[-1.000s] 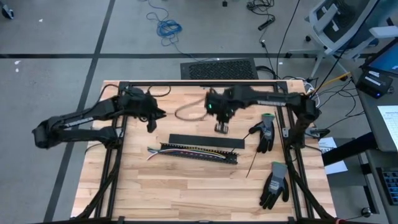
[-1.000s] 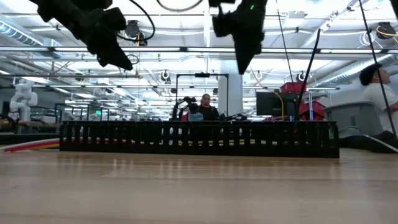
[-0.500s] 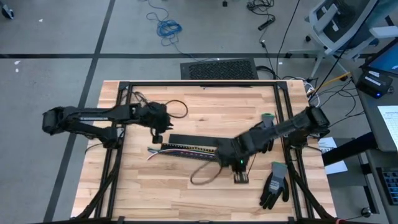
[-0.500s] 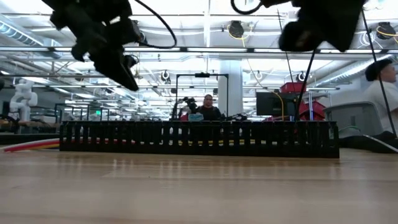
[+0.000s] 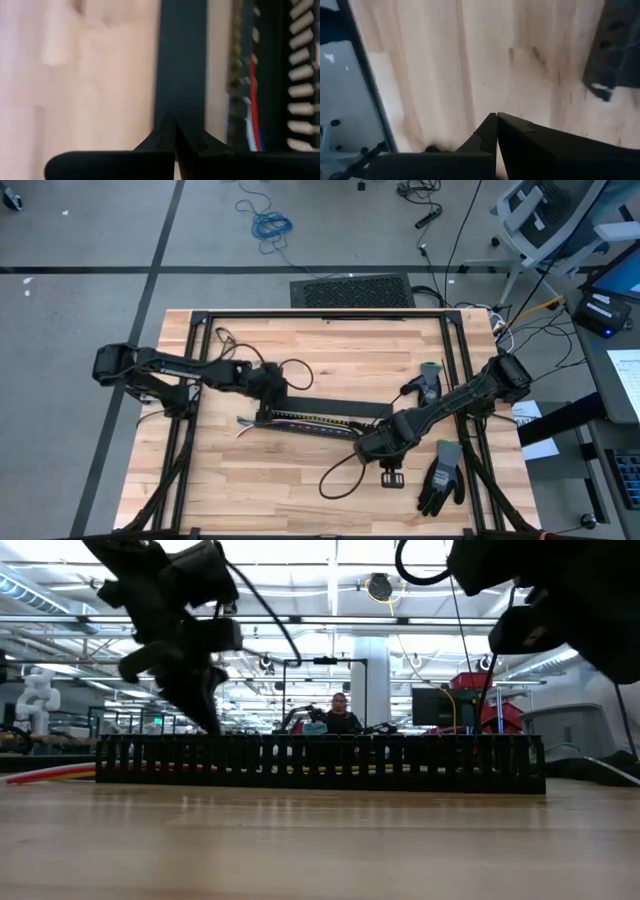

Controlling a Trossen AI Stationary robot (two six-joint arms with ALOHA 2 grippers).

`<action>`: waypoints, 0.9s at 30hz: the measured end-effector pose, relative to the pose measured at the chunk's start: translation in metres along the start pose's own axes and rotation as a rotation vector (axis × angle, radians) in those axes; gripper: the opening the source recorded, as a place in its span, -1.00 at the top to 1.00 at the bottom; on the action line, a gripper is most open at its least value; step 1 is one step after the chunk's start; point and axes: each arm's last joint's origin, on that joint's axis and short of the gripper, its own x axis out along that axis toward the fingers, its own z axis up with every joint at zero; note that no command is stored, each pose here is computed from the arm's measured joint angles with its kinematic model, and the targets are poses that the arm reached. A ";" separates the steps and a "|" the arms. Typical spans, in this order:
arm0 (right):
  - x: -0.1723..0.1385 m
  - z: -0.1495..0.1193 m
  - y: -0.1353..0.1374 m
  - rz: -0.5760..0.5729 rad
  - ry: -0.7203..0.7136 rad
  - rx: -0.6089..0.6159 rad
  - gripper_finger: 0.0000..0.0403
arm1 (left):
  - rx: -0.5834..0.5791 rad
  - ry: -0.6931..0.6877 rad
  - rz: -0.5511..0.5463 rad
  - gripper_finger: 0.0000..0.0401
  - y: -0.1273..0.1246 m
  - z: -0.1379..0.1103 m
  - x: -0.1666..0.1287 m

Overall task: Ziptie cables
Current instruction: Adjust the black cable duct

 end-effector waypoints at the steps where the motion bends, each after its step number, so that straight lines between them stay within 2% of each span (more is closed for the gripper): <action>1: 0.000 0.000 -0.001 -0.027 -0.008 0.002 1.00 | 0.005 -0.015 0.020 0.99 0.000 0.004 -0.004; 6: -0.003 -0.003 -0.020 -0.275 -0.028 0.094 1.00 | 0.040 -0.102 0.018 1.00 -0.010 0.026 -0.042; 10: -0.010 0.010 -0.043 -0.374 -0.097 0.157 1.00 | 0.053 -0.167 0.040 1.00 -0.026 0.025 -0.072; 13: -0.016 0.022 -0.060 -0.375 -0.159 0.188 1.00 | 0.023 -0.142 0.035 1.00 -0.041 0.015 -0.079; 17: -0.022 0.035 -0.077 -0.364 -0.223 0.154 1.00 | -0.047 -0.091 -0.025 1.00 -0.064 0.003 -0.068; 20: -0.027 0.041 -0.092 -0.363 -0.235 0.170 1.00 | -0.077 -0.034 -0.022 1.00 -0.077 -0.003 -0.050; 24: -0.033 0.045 -0.112 -0.375 -0.236 0.192 1.00 | -0.147 0.019 -0.010 1.00 -0.086 -0.005 -0.026; 27: -0.035 0.046 -0.122 -0.308 -0.217 0.209 1.00 | -0.187 0.068 0.010 1.00 -0.088 -0.006 -0.010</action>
